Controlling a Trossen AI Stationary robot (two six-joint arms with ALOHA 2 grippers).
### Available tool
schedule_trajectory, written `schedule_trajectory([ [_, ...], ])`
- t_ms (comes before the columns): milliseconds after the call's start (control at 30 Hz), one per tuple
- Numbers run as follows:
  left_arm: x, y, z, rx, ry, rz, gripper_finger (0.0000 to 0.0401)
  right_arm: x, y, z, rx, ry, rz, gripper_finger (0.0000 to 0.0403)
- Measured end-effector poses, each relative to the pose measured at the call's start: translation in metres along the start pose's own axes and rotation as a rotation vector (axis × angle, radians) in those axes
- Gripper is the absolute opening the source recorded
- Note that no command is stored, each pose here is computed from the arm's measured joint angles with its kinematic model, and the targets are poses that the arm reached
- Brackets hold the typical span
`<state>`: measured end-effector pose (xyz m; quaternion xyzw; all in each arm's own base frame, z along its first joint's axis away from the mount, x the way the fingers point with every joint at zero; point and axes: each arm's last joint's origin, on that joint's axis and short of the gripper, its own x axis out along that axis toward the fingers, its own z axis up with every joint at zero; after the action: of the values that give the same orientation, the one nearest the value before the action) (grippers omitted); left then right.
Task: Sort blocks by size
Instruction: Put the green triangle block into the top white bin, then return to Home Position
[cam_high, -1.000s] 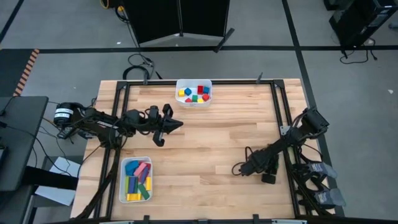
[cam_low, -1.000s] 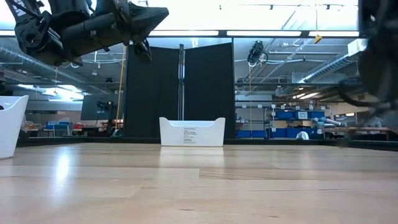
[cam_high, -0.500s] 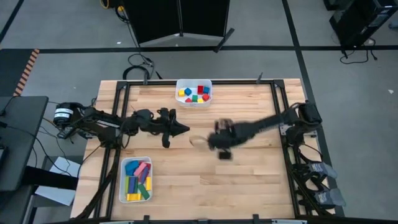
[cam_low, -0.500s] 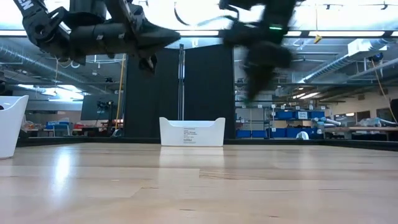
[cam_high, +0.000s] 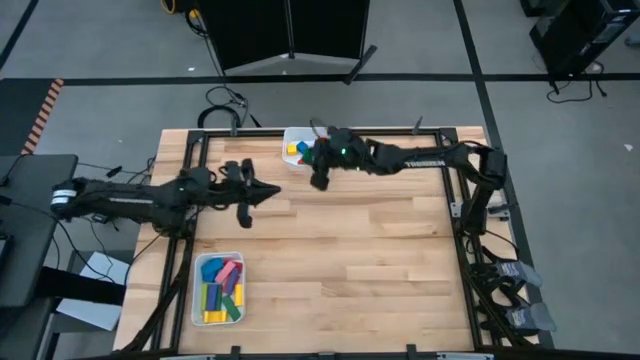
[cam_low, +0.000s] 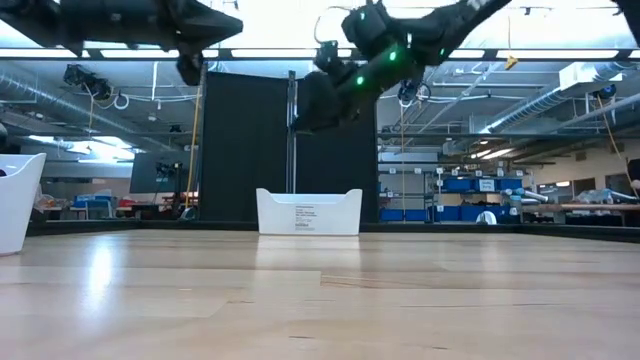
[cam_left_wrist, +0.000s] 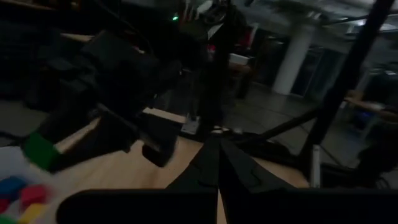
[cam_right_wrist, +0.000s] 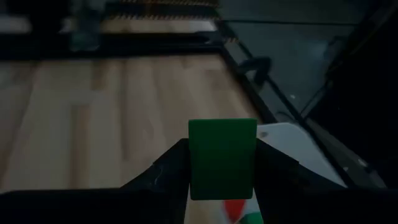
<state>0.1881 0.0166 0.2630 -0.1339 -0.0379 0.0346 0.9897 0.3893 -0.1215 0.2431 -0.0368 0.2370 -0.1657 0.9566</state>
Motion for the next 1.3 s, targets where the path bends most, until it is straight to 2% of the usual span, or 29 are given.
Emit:
schedule_trajectory([
  [100,-0.013,-0.002,0.004,0.007,0.009,0.040,0.0006,0.015,-0.021,-0.011,0.052,-0.015,-0.043,0.0147],
  [267,-0.029,-0.006,0.007,0.054,0.015,0.114,0.0005,0.044,-0.045,-0.046,0.124,0.057,-0.113,0.0149],
  [400,-0.039,-0.008,0.009,0.067,0.014,0.143,0.0005,0.058,-0.058,-0.059,0.217,0.020,-0.104,0.0215],
  [567,-0.047,-0.009,0.007,0.074,0.047,0.147,0.0005,0.061,-0.064,-0.055,0.255,-0.079,-0.048,0.0301],
  [633,-0.051,-0.010,0.008,0.082,0.049,0.136,0.0005,0.058,-0.064,-0.050,0.251,-0.108,-0.018,0.0317],
  [733,-0.058,-0.012,0.010,0.090,0.034,0.118,0.0005,0.043,-0.054,-0.041,0.233,-0.222,0.016,0.0321],
  [833,-0.065,-0.010,0.004,0.091,0.035,0.121,0.0005,0.019,-0.037,-0.042,0.219,-0.354,0.019,0.0303],
  [1000,-0.075,-0.003,-0.012,0.076,0.032,0.151,0.0005,-0.043,-0.007,-0.063,0.214,-0.538,0.044,0.0247],
  [1167,-0.080,0.002,-0.027,0.069,0.053,0.177,0.0005,-0.103,0.030,-0.097,0.204,-0.524,0.111,0.0170],
  [1300,-0.084,0.005,-0.037,0.077,0.082,0.203,0.0005,-0.146,0.059,-0.120,0.160,-0.539,0.126,0.0087],
])
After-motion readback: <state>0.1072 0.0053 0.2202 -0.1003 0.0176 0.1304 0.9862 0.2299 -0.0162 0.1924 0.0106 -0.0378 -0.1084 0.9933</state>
